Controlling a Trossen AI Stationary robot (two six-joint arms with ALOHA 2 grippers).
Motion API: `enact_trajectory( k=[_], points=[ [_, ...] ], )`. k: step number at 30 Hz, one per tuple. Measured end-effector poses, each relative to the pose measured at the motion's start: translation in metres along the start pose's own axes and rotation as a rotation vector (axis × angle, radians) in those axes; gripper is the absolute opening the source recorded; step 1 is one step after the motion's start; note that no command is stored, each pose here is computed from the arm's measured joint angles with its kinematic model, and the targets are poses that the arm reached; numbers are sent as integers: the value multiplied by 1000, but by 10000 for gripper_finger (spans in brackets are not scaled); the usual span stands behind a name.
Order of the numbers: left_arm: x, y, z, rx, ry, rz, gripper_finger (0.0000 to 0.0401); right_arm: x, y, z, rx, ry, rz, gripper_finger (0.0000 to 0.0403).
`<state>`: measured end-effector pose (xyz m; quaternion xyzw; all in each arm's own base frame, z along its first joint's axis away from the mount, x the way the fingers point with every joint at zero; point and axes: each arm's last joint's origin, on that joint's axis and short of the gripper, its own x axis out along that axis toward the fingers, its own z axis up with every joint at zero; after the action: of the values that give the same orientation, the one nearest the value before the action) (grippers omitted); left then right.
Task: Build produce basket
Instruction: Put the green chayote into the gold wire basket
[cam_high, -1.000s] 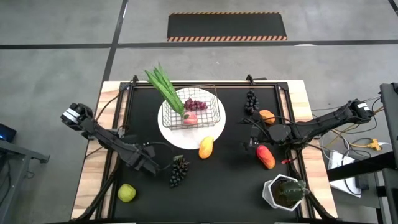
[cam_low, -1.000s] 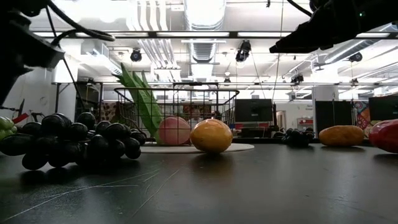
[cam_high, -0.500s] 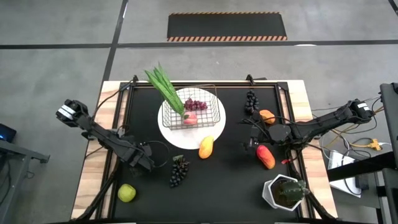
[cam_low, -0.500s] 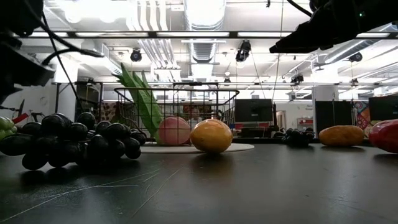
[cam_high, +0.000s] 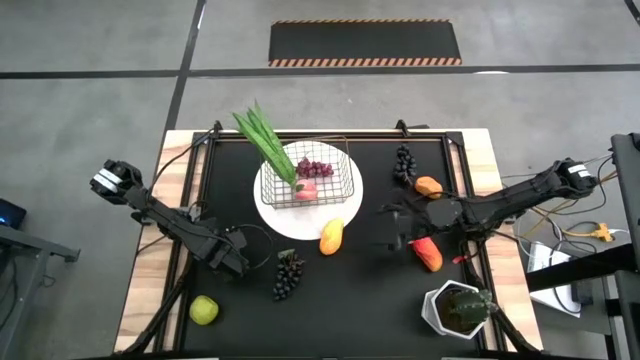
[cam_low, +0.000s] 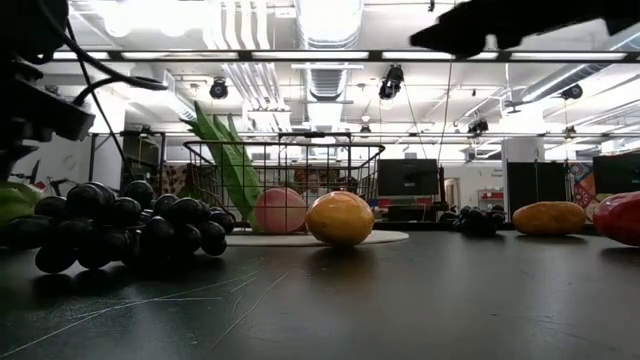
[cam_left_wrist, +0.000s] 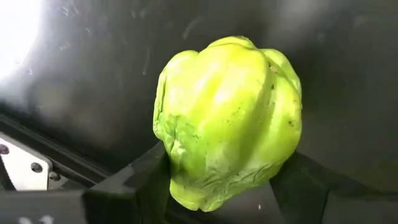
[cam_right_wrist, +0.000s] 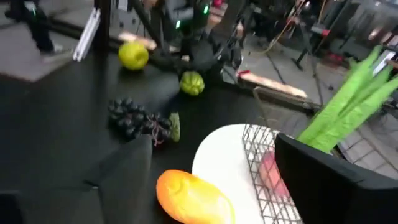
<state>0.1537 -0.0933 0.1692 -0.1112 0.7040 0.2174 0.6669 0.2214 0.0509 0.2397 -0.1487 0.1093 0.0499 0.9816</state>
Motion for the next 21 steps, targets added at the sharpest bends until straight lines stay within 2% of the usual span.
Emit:
enact_trajectory(
  k=[4, 10, 15, 21],
  points=[
    [-5, -3, 5, -39, -82, 10, 205, 28, 4, 9, -22, 34, 52, 266],
    [-11, -4, 7, -42, -134, 23, 205, 77, 13, 17, -35, 78, 132, 161],
    [-12, -4, 8, -42, -144, 28, 205, 117, 22, 10, -33, 137, 145, 85],
    [-12, -4, 8, -42, -152, 32, 205, 158, 34, -8, -52, 213, 167, 20]
  ],
)
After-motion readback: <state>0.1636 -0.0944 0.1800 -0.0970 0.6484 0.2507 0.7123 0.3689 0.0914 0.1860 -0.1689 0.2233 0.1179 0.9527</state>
